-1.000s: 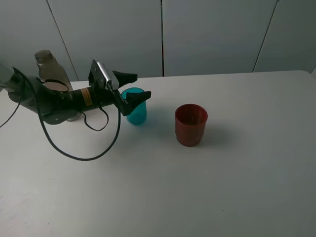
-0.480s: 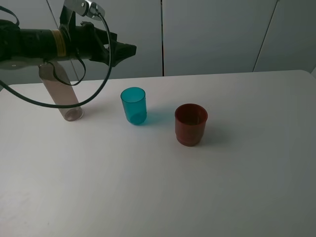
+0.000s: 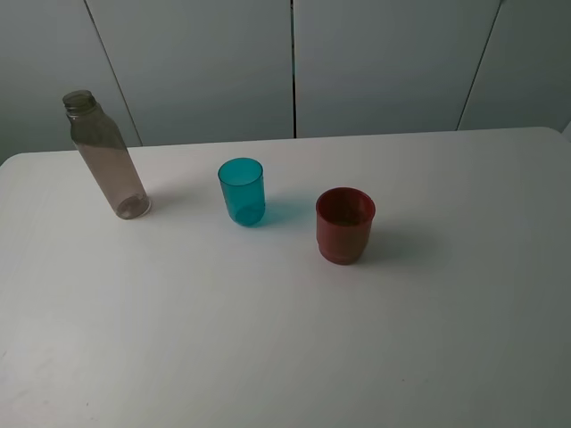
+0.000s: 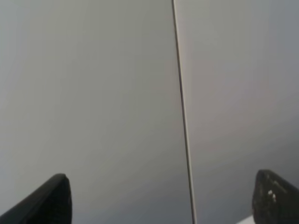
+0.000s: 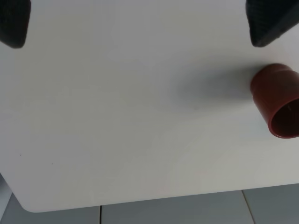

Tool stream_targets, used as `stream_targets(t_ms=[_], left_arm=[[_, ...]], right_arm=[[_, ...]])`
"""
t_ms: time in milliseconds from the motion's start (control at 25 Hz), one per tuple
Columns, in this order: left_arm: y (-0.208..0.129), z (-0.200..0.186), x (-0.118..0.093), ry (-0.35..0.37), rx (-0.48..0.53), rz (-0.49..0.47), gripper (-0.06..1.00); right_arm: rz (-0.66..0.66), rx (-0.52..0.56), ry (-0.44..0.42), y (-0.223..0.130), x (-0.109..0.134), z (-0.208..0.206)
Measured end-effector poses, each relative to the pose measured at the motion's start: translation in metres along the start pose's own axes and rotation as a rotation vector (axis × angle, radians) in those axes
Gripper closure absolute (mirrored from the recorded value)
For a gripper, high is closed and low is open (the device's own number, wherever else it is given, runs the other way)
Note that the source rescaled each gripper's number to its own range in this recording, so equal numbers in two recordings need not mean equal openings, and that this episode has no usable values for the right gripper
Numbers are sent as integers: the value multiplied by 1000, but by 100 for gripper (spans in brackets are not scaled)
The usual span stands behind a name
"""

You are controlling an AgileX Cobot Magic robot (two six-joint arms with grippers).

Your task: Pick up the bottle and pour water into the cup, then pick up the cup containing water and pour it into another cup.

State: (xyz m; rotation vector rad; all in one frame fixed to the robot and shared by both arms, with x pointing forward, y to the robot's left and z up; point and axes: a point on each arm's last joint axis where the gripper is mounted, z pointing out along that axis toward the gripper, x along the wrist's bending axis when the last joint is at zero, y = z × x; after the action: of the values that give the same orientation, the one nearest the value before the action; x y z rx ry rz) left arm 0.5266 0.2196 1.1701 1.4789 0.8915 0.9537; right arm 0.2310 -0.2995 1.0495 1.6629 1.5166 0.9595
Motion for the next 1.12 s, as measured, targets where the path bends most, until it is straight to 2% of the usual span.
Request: stream_targets(t_ms=[160, 280, 360, 400, 520, 640, 800, 960, 1120], left_arm=[[11, -15, -8, -62, -65, -39, -3], [6, -20, -7, -45, -78, -97, -4], [0, -23, -3, 8, -70, -129, -4], [-2, -25, 1, 58, -54, -144, -4], [-10, -38, 13, 206, 55, -141, -4], [-8, -66, 23, 301, 127, -144, -4], [-2, -132, 24, 395, 156, -182, -4], [-2, -214, 6, 464, 166, -167, -4], [-15, -292, -19, 501, 148, -211, -4]], right_arm=[[0, 0, 0, 0, 0, 0], [0, 0, 0, 0, 0, 0], [0, 0, 0, 0, 0, 0], [0, 0, 0, 0, 0, 0], [0, 0, 0, 0, 0, 0], [0, 0, 0, 0, 0, 0], [0, 0, 0, 0, 0, 0], [0, 0, 0, 0, 0, 0], [2, 0, 0, 0, 0, 0]])
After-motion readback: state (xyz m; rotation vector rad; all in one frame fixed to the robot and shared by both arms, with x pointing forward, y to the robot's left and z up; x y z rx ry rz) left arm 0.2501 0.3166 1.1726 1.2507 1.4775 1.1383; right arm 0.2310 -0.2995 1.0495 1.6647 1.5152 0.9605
